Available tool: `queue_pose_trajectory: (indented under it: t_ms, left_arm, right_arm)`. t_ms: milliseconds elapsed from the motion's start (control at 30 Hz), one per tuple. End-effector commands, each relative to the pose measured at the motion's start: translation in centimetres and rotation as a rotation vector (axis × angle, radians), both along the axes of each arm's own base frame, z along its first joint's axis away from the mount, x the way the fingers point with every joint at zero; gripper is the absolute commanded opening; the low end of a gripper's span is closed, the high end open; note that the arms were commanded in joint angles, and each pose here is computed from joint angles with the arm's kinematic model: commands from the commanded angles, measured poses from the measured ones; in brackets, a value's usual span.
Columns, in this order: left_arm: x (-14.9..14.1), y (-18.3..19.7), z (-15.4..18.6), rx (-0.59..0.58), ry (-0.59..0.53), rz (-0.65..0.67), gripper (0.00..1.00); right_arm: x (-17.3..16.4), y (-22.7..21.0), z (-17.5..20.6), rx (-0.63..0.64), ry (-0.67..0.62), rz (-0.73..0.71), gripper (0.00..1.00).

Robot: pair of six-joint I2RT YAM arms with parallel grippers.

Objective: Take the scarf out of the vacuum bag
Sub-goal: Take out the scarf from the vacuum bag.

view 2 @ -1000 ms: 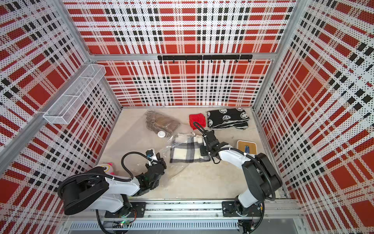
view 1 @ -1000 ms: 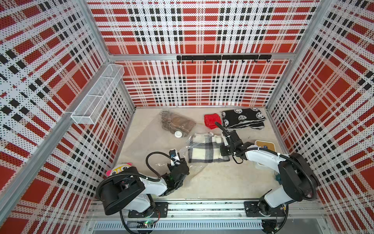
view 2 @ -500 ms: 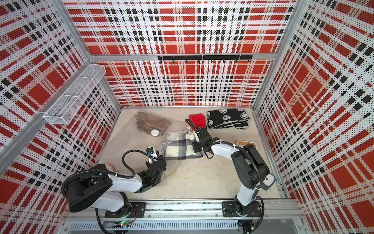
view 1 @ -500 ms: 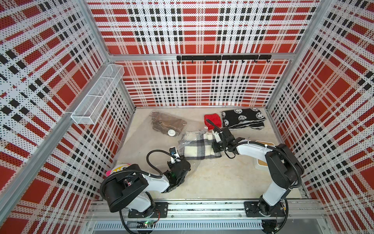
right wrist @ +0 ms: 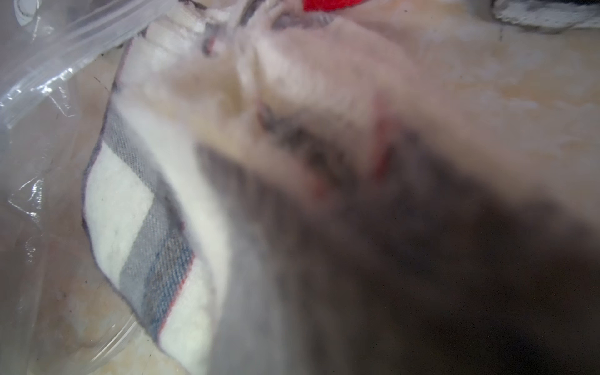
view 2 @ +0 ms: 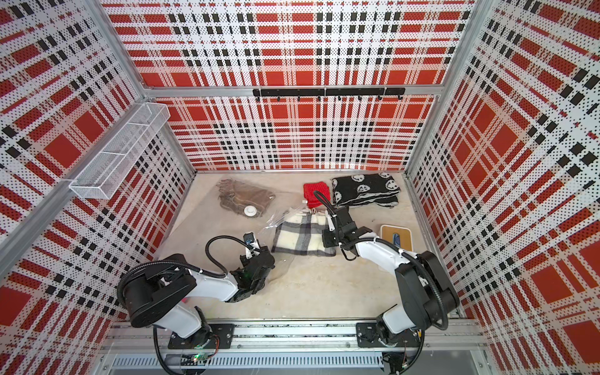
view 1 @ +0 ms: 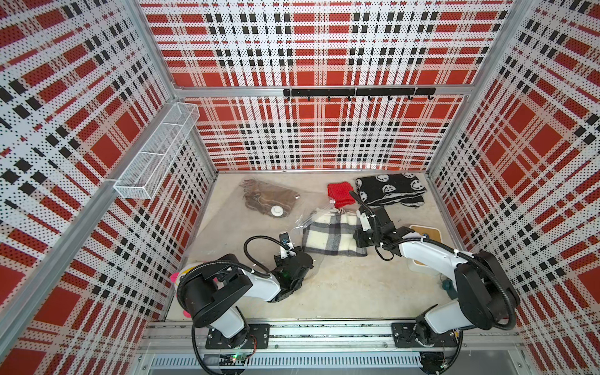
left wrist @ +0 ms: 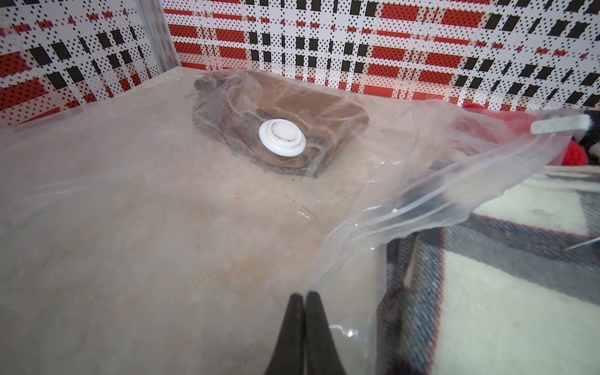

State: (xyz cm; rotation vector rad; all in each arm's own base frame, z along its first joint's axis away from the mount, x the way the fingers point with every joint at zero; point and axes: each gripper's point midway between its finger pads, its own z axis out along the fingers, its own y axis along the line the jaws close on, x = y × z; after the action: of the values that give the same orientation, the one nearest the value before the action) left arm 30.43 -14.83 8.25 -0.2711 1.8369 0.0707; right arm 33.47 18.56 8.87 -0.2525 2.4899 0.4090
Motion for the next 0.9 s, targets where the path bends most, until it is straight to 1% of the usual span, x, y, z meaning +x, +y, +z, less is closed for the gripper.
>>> queue_pose_trajectory:
  t_ms: [0,67,100,200,300,333,367,400,433,467,500,567,600,700,767,867]
  left_arm:
    - [0.2,0.3,0.2,0.006,-0.007,0.027,0.0]
    - [0.2,0.2,0.2,0.006,-0.008,0.024,0.0]
    - [0.2,0.1,0.2,0.005,-0.007,0.022,0.0]
    - [0.1,0.0,0.3,0.004,-0.008,0.018,0.0]
    - [0.1,-0.1,0.3,0.0,-0.009,0.016,0.0]
    - [0.1,-0.2,0.3,0.0,-0.01,0.016,0.0]
    - [0.2,-0.2,0.4,-0.001,-0.013,0.017,0.0]
    - [0.1,-0.2,0.4,0.001,-0.013,0.017,0.0]
    - [0.1,-0.1,0.5,-0.001,-0.013,0.016,0.0]
    - [0.1,-0.1,0.4,-0.001,-0.012,0.014,0.0]
    - [0.0,-0.2,0.4,-0.007,-0.01,0.007,0.0]
    - [0.0,-0.2,0.4,-0.012,-0.008,-0.001,0.0]
    - [0.0,-0.4,0.5,-0.019,-0.009,-0.007,0.0]
    - [-0.1,-0.4,0.6,-0.026,-0.01,-0.015,0.0]
    - [-0.1,-0.5,0.7,-0.036,-0.01,-0.023,0.0]
    - [-0.2,-0.6,0.7,-0.049,-0.011,-0.036,0.0]
  right_arm:
    - [1.0,-2.0,0.6,-0.058,-0.023,-0.087,0.0]
    - [1.0,-5.1,-0.5,-0.184,0.011,-0.229,0.02]
    - [1.0,-6.2,-0.7,-0.225,0.008,-0.273,0.03]
    - [1.4,-6.5,-1.0,-0.241,-0.016,-0.29,0.07]
    - [2.2,-7.4,-1.2,-0.307,-0.011,-0.327,0.06]
    - [2.6,-7.5,-1.3,-0.325,-0.01,-0.331,0.08]
    - [2.9,-7.6,-1.3,-0.345,-0.006,-0.34,0.14]
    - [3.2,-7.9,-1.0,-0.357,-0.025,-0.369,0.27]
    - [3.3,-7.9,-0.5,-0.347,-0.055,-0.382,0.37]
    - [3.2,-7.7,-0.2,-0.327,-0.074,-0.376,0.45]
    - [3.0,-7.5,0.4,-0.301,-0.099,-0.372,0.55]
    - [2.6,-7.5,1.7,-0.274,-0.14,-0.38,0.9]
    - [2.2,-7.9,2.4,-0.272,-0.161,-0.397,1.0]
    - [1.4,-8.6,4.9,-0.257,-0.24,-0.429,1.0]
    - [1.3,-7.9,6.8,-0.201,-0.329,-0.396,1.0]
    - [0.8,-7.5,10.2,-0.074,-0.501,-0.372,1.0]
